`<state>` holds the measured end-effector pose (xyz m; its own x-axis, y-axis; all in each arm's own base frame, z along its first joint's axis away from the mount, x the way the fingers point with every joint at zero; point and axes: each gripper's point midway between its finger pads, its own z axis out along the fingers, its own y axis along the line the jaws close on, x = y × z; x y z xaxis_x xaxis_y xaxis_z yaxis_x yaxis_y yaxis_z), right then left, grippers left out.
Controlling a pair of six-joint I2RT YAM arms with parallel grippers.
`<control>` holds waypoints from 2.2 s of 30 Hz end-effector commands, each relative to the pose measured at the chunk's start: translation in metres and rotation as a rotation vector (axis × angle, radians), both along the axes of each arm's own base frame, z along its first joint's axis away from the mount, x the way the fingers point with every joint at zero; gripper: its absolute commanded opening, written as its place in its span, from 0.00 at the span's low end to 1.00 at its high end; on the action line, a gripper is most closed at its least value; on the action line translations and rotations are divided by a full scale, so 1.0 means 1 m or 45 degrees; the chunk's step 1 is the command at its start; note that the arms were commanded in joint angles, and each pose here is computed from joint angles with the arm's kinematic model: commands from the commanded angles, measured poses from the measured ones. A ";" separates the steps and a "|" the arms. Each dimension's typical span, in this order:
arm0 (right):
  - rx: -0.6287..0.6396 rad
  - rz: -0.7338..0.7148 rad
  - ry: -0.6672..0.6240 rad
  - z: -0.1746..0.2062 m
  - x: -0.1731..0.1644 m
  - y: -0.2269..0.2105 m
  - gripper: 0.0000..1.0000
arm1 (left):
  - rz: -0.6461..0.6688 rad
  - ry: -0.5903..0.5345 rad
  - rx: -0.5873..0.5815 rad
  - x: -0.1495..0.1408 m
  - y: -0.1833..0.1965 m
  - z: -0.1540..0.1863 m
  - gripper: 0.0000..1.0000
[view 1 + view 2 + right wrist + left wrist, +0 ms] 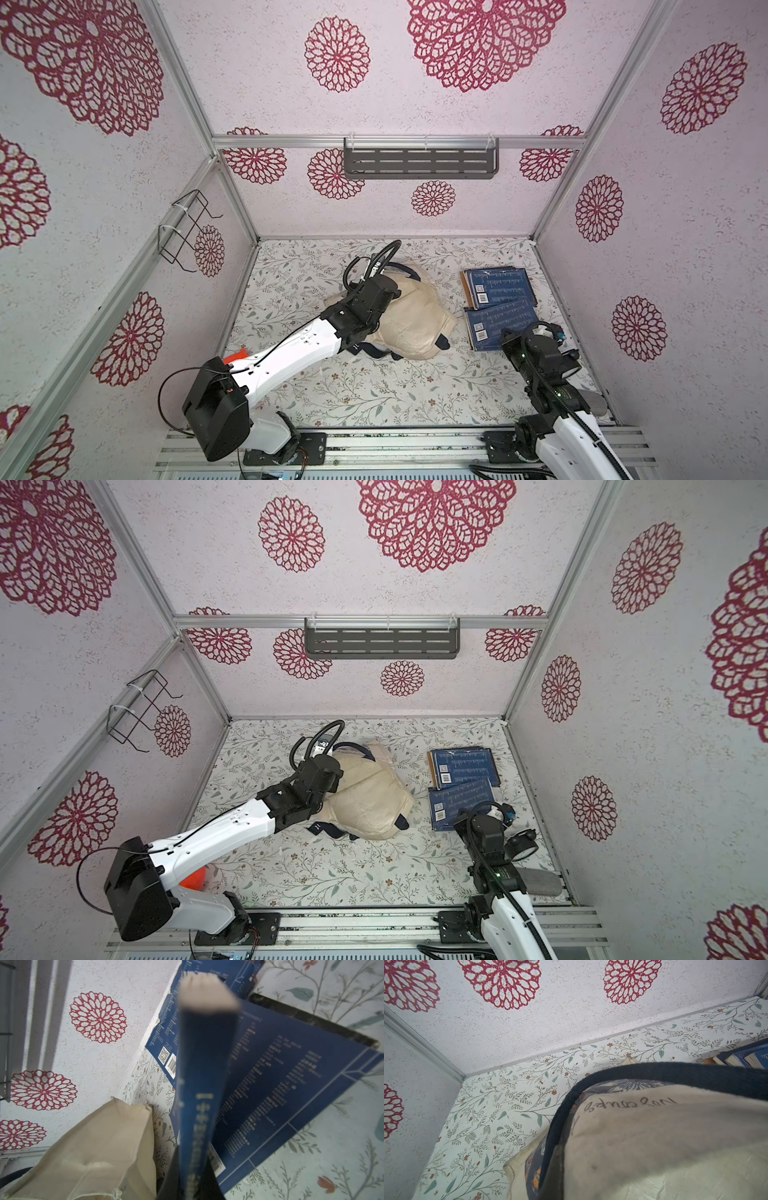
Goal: Take out the books from the canvas bag
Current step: Place the book on the book.
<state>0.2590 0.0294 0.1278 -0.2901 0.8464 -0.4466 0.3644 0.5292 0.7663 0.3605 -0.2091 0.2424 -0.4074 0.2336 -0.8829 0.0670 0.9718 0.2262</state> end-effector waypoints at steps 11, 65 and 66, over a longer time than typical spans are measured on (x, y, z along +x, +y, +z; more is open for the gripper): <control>0.244 -0.036 0.077 -0.023 0.010 -0.008 0.00 | 0.003 -0.056 -0.026 -0.003 -0.001 0.012 0.00; 0.092 0.048 0.422 -0.018 -0.019 -0.020 0.99 | -0.004 -0.064 -0.013 -0.004 -0.002 0.016 0.00; 0.076 0.048 0.388 -0.011 -0.017 -0.021 0.99 | -0.002 -0.065 -0.015 -0.004 -0.002 0.017 0.00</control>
